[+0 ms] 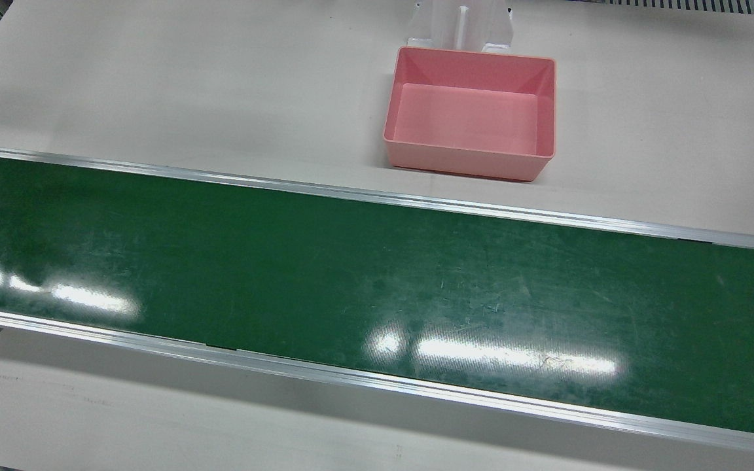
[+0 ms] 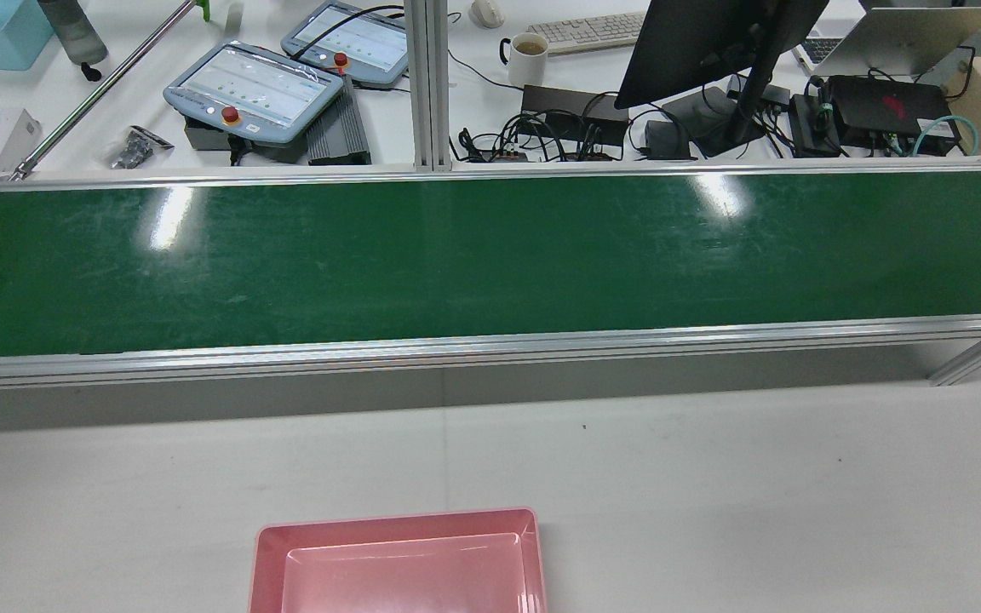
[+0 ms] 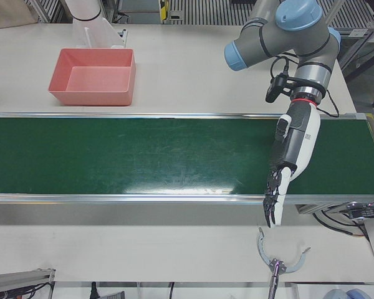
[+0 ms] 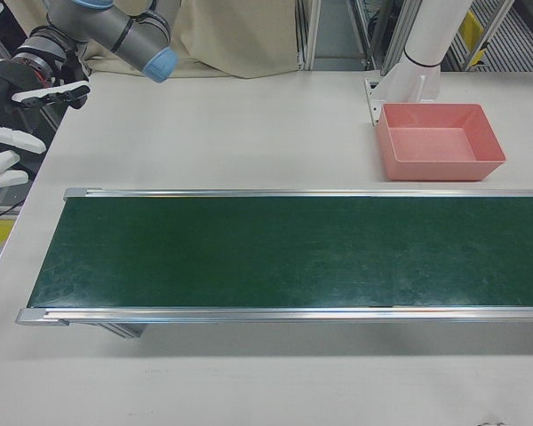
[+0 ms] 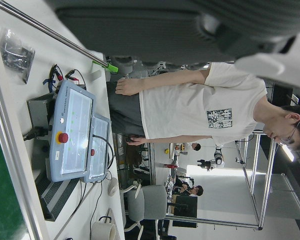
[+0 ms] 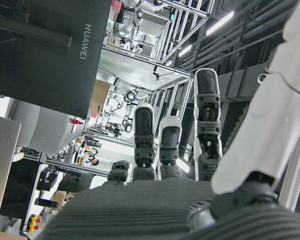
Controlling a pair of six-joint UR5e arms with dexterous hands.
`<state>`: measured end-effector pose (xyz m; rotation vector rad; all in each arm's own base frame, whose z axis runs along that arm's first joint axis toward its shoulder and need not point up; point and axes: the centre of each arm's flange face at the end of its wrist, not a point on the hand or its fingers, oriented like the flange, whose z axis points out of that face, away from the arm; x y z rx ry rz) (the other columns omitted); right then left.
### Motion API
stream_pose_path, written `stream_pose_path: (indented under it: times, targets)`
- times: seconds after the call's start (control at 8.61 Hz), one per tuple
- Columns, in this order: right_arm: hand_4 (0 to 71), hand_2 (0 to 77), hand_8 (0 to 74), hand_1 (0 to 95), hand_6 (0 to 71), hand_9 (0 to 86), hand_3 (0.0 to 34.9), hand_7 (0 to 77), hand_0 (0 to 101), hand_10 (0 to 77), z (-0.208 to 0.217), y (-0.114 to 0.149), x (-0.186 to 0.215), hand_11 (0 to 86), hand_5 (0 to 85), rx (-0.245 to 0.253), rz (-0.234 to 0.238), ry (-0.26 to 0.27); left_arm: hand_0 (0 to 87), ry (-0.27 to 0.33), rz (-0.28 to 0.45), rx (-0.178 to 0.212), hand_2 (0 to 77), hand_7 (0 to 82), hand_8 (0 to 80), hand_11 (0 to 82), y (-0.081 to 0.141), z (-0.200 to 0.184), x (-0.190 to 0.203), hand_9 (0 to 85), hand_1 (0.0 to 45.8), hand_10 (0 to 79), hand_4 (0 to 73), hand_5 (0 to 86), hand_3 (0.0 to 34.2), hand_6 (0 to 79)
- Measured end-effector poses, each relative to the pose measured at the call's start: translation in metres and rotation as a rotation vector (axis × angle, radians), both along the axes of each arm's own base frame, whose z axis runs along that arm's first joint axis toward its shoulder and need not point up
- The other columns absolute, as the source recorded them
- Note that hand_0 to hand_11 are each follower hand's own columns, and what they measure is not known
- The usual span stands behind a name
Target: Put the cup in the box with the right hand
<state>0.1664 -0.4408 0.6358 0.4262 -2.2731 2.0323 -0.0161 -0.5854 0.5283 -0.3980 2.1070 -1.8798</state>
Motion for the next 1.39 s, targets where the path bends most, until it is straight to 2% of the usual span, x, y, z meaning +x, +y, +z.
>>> stream_pose_path:
  times: [0.46,1.39]
  targets:
    - [51.8,1.6,26.2,3.3,26.2,49.6,0.0,69.8,53,4.9,-0.001,0.000,-0.001,7.6,4.4,0.001,-0.002,0.001,0.0,0.000,0.000,-0.001,0.5,0.0,0.0,0.0,0.001,0.000,-0.001,0.5,0.5,0.0,0.0,0.0,0.0,0.0]
    - [51.8,1.6,26.2,5.4,26.7,49.6,0.0,69.8,54,4.4,-0.028,0.008,0.007,7.1,4.4,0.035,-0.005,0.006,0.0,0.000,-0.001,0.001,0.5,0.0,0.0,0.0,0.001,-0.001,-0.001,0.5,0.5,0.0,0.0,0.0,0.0,0.0]
